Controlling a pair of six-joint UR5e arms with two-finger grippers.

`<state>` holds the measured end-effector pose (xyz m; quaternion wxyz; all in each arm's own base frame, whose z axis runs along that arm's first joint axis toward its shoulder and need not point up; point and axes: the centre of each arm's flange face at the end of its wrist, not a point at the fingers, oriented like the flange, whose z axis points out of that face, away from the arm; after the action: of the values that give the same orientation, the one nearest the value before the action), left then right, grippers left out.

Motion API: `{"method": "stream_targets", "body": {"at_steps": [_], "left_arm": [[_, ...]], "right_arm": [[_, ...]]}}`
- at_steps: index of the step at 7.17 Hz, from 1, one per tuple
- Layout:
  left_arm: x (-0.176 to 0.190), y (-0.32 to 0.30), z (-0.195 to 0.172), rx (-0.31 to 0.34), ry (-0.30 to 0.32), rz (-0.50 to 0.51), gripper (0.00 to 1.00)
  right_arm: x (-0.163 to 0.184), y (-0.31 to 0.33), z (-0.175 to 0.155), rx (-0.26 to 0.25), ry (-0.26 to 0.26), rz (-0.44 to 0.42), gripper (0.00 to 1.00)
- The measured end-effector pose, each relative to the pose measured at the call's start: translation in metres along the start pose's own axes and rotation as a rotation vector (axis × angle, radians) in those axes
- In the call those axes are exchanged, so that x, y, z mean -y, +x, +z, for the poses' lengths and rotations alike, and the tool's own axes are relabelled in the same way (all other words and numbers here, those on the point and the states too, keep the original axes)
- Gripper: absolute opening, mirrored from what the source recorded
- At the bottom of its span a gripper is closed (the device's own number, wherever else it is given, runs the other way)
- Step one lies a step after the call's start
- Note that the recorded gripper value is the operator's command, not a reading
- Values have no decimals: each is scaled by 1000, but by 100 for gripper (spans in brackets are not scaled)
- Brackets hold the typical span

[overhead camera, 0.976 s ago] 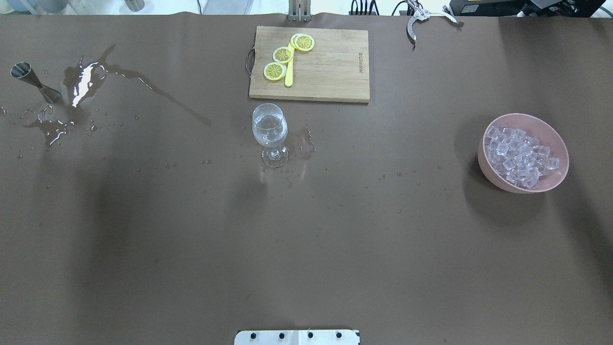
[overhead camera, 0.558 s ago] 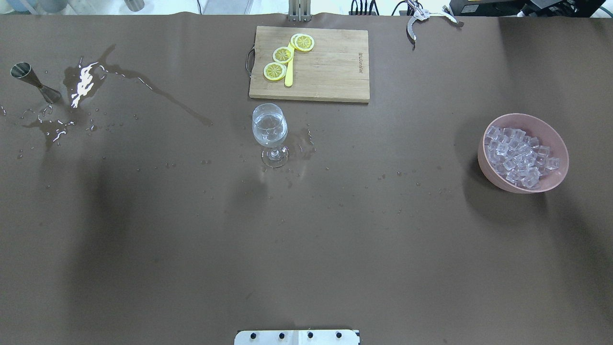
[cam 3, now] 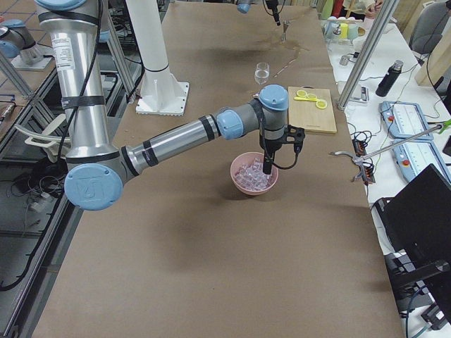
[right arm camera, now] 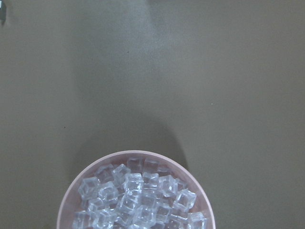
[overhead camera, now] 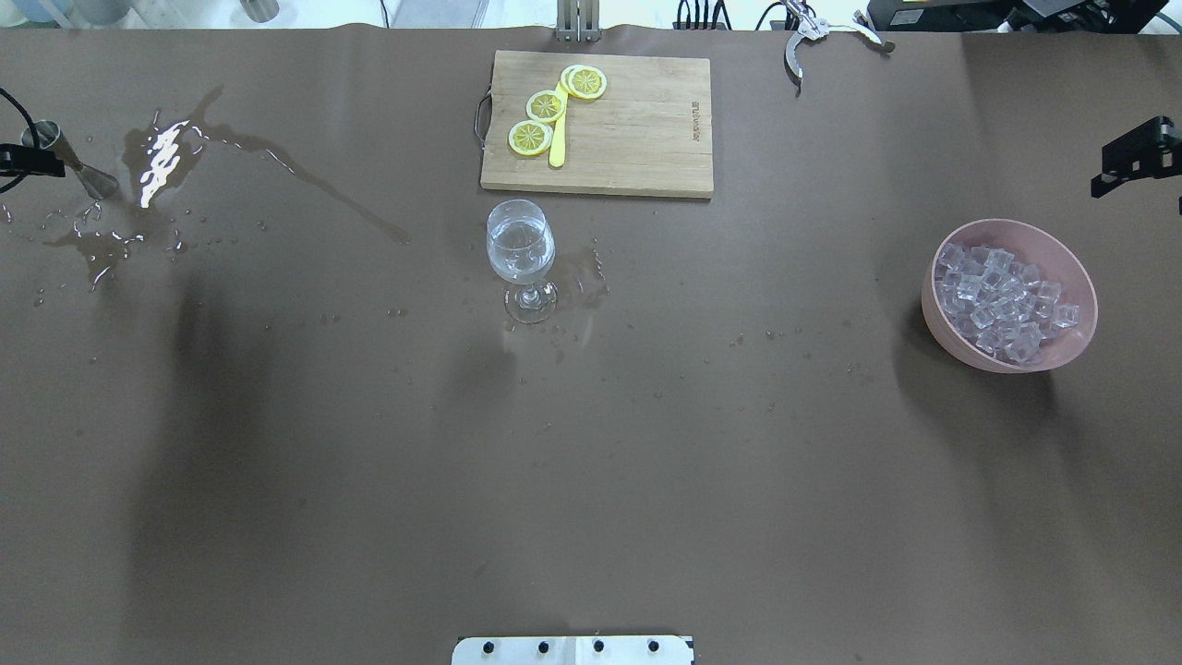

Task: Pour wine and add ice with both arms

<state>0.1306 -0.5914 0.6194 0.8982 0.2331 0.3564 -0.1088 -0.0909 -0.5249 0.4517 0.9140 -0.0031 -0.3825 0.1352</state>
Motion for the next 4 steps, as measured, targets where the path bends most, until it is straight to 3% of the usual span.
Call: {"method": "stream_targets", "body": {"at_steps": [2,4], "left_arm": [[-13,-3,18,25,109,6,95],[-27,9,30,31,234,-6,94]], "right_arm": [[-8,-15,24,-23,-33,99,100],[-7,-13,49,-52,-68,127,100]]}}
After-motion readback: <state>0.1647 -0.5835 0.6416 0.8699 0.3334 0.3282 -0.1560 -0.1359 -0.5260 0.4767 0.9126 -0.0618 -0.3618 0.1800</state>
